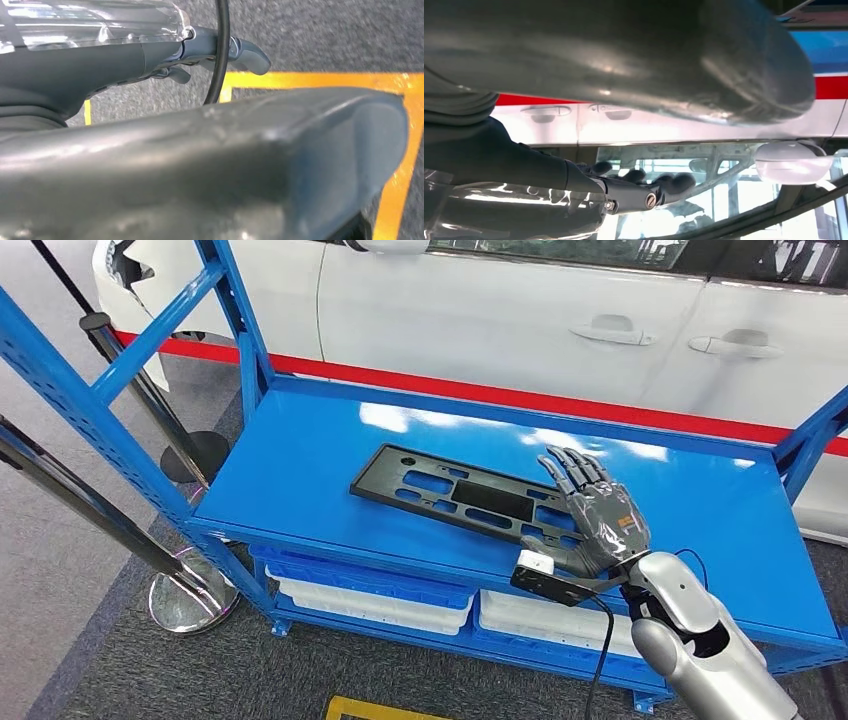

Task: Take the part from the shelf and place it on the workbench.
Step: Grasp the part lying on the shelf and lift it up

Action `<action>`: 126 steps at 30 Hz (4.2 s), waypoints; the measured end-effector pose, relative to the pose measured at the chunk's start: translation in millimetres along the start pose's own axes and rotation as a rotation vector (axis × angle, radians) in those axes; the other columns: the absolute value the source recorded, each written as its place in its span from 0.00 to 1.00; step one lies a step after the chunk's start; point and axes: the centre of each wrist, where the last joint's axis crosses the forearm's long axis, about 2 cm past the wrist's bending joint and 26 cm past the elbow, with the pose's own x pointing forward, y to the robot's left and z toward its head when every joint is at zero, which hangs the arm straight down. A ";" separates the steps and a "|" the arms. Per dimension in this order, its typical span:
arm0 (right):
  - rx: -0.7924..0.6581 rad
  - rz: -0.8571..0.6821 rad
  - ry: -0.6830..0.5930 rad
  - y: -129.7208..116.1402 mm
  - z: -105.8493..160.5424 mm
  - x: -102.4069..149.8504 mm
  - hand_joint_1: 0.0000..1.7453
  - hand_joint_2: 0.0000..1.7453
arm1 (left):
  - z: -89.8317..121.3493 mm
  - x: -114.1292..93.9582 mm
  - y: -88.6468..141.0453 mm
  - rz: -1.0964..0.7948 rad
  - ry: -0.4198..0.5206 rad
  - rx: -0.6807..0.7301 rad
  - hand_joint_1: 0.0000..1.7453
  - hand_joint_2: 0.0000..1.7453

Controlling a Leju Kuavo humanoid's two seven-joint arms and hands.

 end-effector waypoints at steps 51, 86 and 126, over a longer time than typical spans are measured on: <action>0.319 0.164 0.042 18.6 45.0 -1.5 0.00 1.00 | 0.7 1.1 -3.5 0.011 0.016 -0.005 0.00 0.00; 0.332 0.207 0.138 56.9 -2.6 8.1 0.90 1.00 | 2.7 2.1 -11.6 0.031 0.008 -0.012 0.00 0.00; 0.280 0.167 0.175 54.8 3.2 -1.1 1.00 1.00 | 2.7 0.9 -11.0 0.083 -0.004 -0.007 0.00 1.00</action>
